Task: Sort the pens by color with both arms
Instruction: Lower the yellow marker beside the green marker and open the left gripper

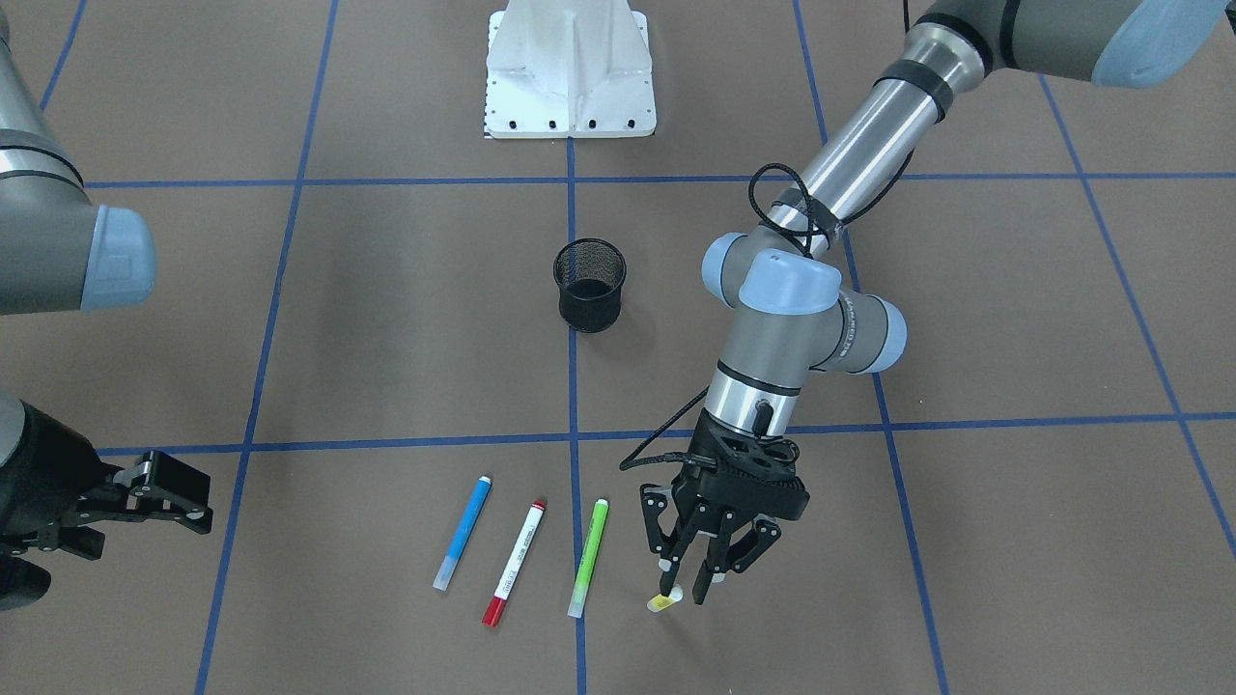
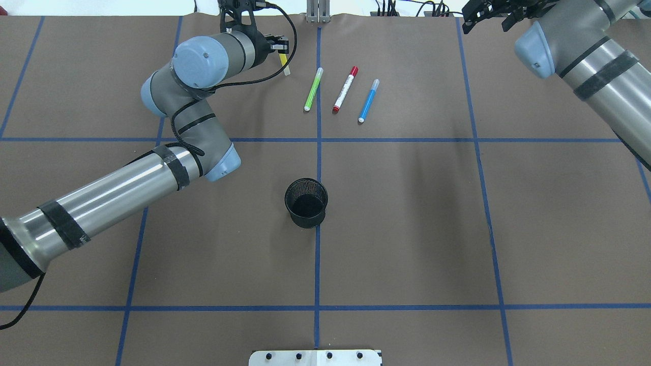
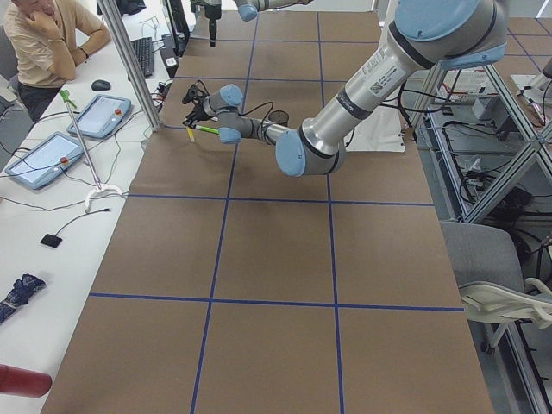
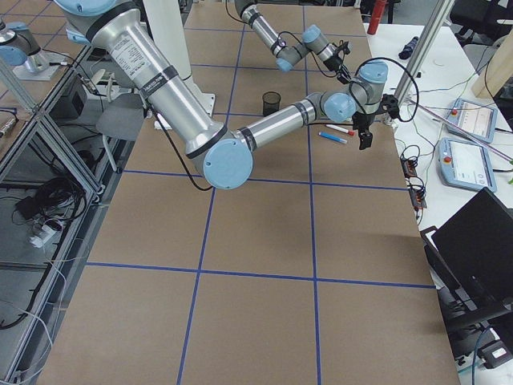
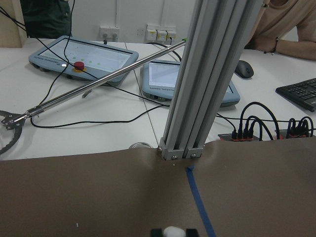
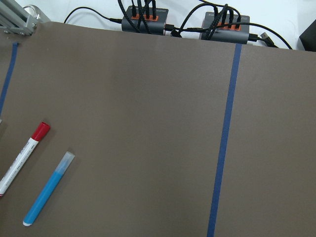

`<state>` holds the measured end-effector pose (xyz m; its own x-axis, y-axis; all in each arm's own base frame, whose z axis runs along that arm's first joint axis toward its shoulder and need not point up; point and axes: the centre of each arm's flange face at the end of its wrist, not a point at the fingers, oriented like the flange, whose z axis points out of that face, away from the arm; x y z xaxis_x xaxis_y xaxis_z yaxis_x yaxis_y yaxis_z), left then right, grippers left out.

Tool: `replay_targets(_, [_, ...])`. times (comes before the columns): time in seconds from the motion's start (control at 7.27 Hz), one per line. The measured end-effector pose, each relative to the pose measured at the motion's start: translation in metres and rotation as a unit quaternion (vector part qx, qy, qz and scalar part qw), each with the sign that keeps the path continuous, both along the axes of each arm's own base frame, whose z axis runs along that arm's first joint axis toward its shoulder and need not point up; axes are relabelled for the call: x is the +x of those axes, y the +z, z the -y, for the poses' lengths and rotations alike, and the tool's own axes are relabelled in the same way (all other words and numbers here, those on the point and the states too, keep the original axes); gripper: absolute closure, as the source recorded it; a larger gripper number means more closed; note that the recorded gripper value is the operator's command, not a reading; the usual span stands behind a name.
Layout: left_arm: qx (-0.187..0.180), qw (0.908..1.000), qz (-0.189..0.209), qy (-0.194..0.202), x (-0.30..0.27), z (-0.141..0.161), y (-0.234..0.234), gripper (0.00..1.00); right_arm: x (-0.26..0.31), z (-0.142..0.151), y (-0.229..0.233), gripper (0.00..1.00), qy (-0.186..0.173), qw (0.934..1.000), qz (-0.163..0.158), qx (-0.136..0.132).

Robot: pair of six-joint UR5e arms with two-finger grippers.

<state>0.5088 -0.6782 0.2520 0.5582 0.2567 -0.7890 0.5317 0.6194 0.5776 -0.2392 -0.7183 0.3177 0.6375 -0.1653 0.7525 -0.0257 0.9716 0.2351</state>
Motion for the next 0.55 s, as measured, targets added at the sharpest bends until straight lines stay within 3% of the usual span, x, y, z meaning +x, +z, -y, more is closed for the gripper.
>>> replay_targets(0.28, [0.013, 0.9997, -0.004, 0.022, -0.018, -0.018, 0.013, 0.17, 0.0, 0.0, -0.001, 0.01, 0.0, 1.0, 0.0, 0.0])
replay_targets(0.55, [0.02, 0.9992, -0.009, 0.032, -0.03, -0.03, 0.017, 0.01, 0.0, 0.0, -0.002, 0.01, 0.0, 1.0, 0.001, 0.001])
